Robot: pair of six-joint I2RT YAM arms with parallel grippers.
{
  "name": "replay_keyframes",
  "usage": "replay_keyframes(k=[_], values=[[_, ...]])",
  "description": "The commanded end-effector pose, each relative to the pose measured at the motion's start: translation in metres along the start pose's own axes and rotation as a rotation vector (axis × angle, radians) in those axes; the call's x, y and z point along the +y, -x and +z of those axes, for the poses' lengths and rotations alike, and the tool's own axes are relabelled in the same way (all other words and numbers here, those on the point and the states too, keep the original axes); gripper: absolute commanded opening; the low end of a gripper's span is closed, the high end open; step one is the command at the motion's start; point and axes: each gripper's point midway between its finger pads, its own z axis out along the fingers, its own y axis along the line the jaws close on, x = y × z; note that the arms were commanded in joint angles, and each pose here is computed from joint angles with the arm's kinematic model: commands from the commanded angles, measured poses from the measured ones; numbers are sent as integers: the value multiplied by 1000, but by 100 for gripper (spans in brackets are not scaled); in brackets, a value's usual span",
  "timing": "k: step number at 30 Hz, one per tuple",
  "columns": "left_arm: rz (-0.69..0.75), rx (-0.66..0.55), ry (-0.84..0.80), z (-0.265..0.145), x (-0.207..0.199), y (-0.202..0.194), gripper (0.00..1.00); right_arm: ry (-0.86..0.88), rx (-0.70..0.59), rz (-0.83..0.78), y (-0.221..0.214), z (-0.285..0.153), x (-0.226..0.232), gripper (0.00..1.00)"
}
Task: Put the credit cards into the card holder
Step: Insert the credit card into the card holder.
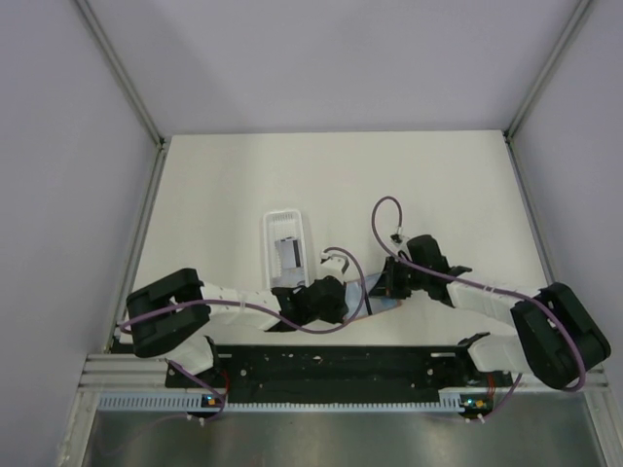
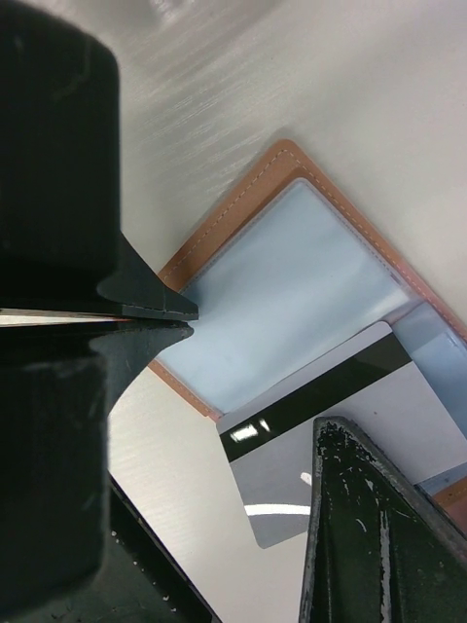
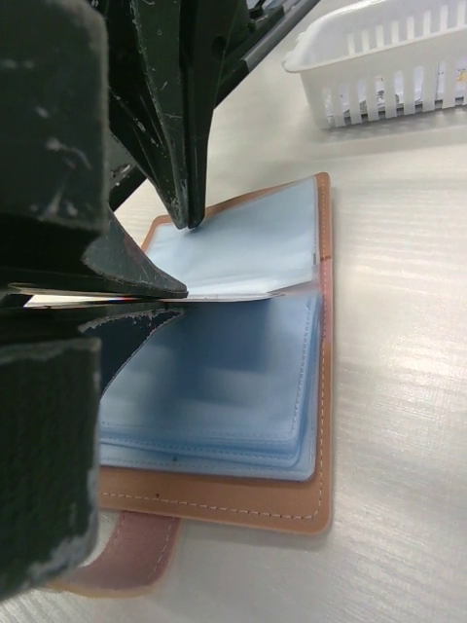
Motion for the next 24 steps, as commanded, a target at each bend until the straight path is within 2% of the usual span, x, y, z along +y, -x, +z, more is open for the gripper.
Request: replay_keyframes(k=[1, 13, 24], values=[[2, -1, 27, -5, 9, -4, 0, -8, 0, -72, 6, 2, -3, 0], [4, -2, 37, -7, 13, -5, 0, -44, 1, -142, 24, 2, -1, 0], [8, -3, 36, -7, 12, -3, 0, -66, 24, -159, 22, 7, -8, 0]])
